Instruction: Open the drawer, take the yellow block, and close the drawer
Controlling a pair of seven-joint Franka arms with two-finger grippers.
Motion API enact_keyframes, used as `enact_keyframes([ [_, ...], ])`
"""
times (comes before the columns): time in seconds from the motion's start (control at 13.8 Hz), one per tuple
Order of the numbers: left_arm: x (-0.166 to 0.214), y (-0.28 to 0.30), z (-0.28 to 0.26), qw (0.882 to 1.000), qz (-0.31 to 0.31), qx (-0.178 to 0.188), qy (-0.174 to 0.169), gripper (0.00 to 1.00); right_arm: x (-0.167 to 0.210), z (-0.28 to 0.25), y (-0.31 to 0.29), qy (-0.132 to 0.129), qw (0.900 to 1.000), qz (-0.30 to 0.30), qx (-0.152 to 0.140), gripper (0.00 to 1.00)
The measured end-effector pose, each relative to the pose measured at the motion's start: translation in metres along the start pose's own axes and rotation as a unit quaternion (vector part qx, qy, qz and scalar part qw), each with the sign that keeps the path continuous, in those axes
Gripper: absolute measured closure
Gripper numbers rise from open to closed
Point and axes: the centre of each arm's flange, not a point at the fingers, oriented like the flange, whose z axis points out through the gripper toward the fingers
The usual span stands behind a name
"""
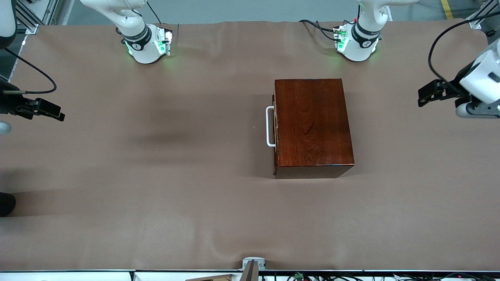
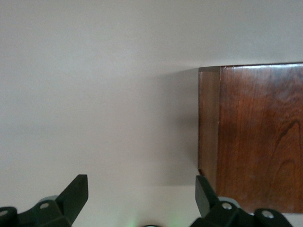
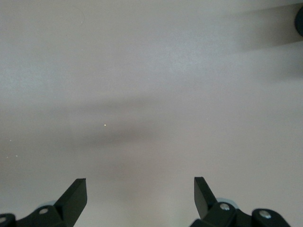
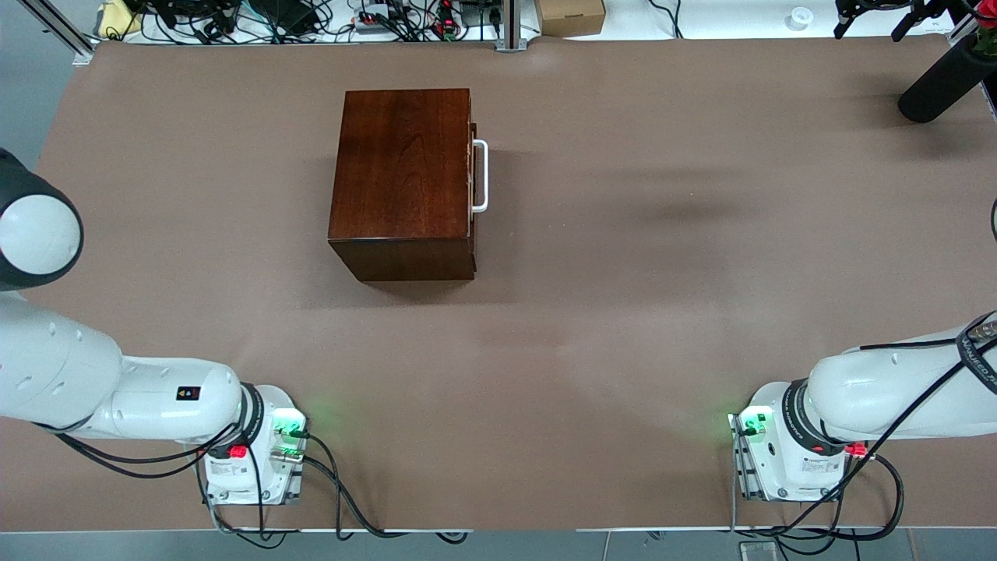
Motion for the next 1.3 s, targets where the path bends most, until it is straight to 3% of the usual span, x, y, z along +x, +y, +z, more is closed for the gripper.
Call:
enact_keyframes([
  [0.43, 0.012, 0.113, 0.031, 1.000, -0.024, -0.011, -0.017, 0.00, 0.000, 0.000, 0.000, 0.000, 1.000, 0.000, 0.000, 0.00],
  [0.72, 0.011, 0.209, 0.054, 0.999, -0.045, -0.017, 0.002, 0.00, 0.000, 0.000, 0.000, 0.000, 1.000, 0.000, 0.000, 0.00],
  [1.3, -0.004, 0.342, 0.102, 0.996, -0.081, -0.040, 0.026, 0.00, 0.000, 0.000, 0.000, 0.000, 1.000, 0.000, 0.000, 0.00],
])
